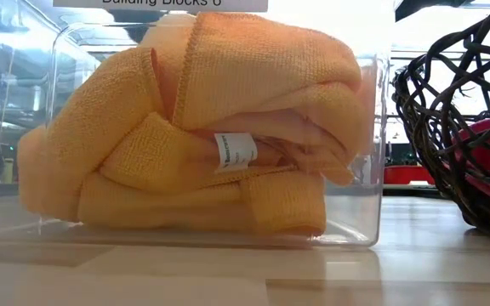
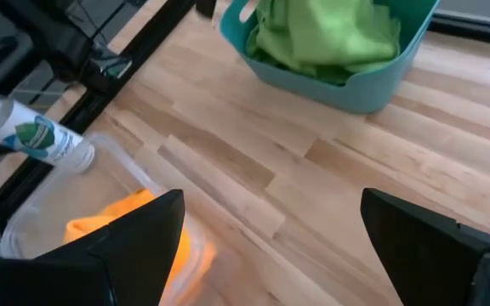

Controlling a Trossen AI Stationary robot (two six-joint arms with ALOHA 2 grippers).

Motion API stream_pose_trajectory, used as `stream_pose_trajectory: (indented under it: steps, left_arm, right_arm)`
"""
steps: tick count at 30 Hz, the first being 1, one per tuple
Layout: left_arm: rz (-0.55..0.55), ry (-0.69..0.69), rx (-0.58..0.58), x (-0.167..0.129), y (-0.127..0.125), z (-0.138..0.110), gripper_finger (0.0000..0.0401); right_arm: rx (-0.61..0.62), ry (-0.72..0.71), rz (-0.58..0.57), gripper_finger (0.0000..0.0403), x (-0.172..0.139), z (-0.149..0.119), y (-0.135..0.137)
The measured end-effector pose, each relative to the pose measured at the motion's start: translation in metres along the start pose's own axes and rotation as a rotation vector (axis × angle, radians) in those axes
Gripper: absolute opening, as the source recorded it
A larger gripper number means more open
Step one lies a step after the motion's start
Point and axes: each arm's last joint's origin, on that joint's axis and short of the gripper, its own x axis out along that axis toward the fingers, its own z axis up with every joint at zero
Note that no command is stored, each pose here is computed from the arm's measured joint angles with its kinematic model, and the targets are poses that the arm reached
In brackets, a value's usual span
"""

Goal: Sort microfiber towel by color & place in baskets
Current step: Put the green microfiber cloth into the green bin

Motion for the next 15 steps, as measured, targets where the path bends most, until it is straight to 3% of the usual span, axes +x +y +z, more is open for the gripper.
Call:
stream_pose_trajectory:
  steps: [5, 11, 15]
  left_arm:
    - [0.020, 0.079, -0.093, 0.004, 0.006, -0.025, 0.0000]
    - [0.023, 0.047, -0.220, 0.015, 0.007, -0.009, 0.0000]
    - [-0.011, 0.169, -0.207, 0.032, 0.002, -0.005, 0.0000]
  right_arm:
    - [0.031, -0.038, -0.005, 0.0353, 0.000, 0.001, 0.000]
    - [0.051, -0.055, 0.008, 0.0353, 0.001, 0.003, 0.002]
    - [0.069, -0.062, -0.006, 0.0353, 0.004, 0.007, 0.001]
